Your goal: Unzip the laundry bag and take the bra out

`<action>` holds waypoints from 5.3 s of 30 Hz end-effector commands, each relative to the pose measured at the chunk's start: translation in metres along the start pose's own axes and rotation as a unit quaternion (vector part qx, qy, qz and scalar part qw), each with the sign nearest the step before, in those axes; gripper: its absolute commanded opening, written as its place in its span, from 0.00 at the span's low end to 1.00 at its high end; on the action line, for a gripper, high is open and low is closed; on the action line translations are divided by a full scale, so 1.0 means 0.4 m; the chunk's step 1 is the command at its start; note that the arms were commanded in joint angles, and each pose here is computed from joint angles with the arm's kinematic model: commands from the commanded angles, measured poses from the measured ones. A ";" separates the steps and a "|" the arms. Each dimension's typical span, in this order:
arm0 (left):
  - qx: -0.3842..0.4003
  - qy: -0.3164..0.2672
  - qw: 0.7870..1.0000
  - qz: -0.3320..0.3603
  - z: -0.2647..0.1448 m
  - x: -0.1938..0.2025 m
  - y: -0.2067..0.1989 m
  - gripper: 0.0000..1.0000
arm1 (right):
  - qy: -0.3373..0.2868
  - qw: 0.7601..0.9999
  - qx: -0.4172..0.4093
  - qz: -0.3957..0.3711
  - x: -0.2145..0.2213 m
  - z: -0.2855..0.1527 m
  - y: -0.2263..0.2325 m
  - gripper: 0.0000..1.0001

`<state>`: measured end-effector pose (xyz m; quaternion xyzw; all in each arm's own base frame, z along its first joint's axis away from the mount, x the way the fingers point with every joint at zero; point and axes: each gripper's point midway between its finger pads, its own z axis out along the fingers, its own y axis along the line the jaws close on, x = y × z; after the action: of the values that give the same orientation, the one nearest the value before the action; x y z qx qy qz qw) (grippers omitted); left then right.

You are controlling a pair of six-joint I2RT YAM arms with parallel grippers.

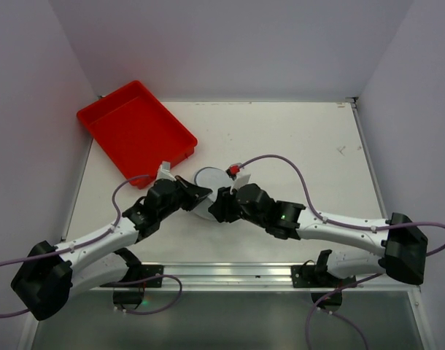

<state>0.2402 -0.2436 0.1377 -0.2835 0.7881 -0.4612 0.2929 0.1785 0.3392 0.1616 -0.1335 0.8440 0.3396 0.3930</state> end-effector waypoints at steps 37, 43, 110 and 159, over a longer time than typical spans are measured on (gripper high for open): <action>-0.012 -0.030 0.999 -0.041 -0.001 -0.030 -0.059 0.00 | -0.066 0.985 0.159 0.034 -0.060 0.126 -0.087 0.22; -0.014 -0.028 0.999 -0.039 0.000 -0.027 -0.054 0.00 | -0.070 0.984 0.163 0.030 -0.067 0.126 -0.091 0.03; -0.073 -0.027 0.975 0.209 0.025 -0.170 -0.010 0.00 | 0.020 0.997 0.053 -0.047 -0.005 0.001 -0.152 0.00; -0.082 0.020 0.976 0.198 0.047 -0.135 0.002 0.00 | 0.008 0.997 0.007 -0.078 -0.041 0.040 -0.092 0.00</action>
<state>0.2660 -0.2234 0.1283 -0.1411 0.8751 -0.3579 0.2936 0.2166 0.3523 0.1521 -0.2004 0.8295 0.3460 0.3899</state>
